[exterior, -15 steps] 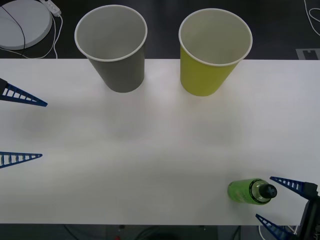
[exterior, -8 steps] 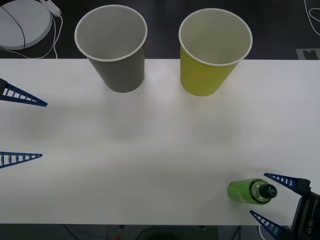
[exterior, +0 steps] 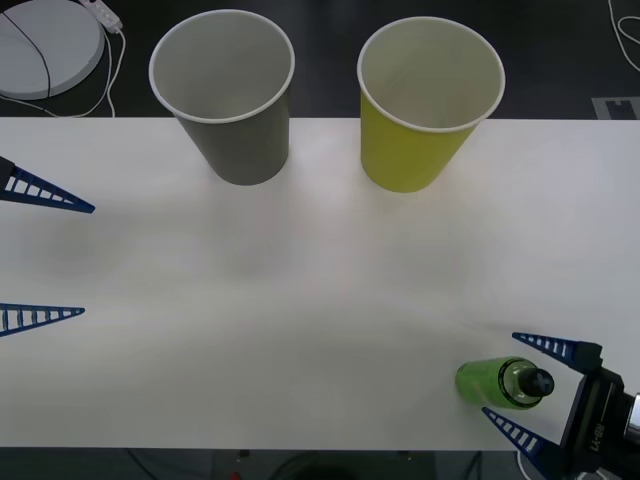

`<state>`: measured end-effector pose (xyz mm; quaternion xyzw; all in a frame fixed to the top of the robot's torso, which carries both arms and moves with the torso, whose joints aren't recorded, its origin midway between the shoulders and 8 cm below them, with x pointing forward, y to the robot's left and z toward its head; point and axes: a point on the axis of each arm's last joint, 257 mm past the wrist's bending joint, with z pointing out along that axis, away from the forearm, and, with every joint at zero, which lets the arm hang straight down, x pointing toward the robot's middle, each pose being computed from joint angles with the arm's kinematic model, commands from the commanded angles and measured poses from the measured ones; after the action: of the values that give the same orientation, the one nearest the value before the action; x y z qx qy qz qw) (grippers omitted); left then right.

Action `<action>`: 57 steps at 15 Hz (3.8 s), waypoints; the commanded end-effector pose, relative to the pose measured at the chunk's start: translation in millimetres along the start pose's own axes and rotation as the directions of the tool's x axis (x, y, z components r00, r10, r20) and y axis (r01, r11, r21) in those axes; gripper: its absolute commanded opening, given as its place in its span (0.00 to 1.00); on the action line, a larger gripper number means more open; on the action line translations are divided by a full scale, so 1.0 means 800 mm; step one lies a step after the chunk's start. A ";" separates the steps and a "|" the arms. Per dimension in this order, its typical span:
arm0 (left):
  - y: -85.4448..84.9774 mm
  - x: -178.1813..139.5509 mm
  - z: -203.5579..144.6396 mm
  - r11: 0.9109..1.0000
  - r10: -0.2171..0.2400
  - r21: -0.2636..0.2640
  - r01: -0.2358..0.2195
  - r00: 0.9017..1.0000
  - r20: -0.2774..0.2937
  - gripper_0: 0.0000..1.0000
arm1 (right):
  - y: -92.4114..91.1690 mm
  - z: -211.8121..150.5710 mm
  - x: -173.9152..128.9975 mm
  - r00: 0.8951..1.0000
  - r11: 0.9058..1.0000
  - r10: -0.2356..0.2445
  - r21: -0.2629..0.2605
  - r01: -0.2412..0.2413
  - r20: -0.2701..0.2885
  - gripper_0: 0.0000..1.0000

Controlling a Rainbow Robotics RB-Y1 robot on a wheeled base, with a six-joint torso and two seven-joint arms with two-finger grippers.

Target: Put the can into the green bin and the plastic bottle into the gray bin

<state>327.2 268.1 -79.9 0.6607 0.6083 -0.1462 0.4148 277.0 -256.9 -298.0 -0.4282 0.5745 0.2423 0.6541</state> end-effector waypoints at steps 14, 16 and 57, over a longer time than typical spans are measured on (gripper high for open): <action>0.000 0.000 0.000 1.000 0.000 0.000 0.000 1.000 0.000 1.00 | 0.008 0.010 -0.003 1.000 1.000 -0.013 -0.023 0.013 0.009 0.00; 0.000 0.000 0.000 1.000 0.000 0.000 0.000 1.000 0.000 1.00 | 0.008 0.010 -0.003 1.000 1.000 -0.010 -0.023 0.010 0.008 0.00; 0.000 0.000 0.000 1.000 0.000 0.000 0.000 1.000 0.000 1.00 | -0.064 0.196 -0.325 0.981 0.981 0.176 0.074 -0.181 0.077 0.00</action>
<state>327.3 268.1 -79.9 0.6607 0.6083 -0.1462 0.4149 345.3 -108.6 -41.4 -0.3424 0.5949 0.2890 0.6674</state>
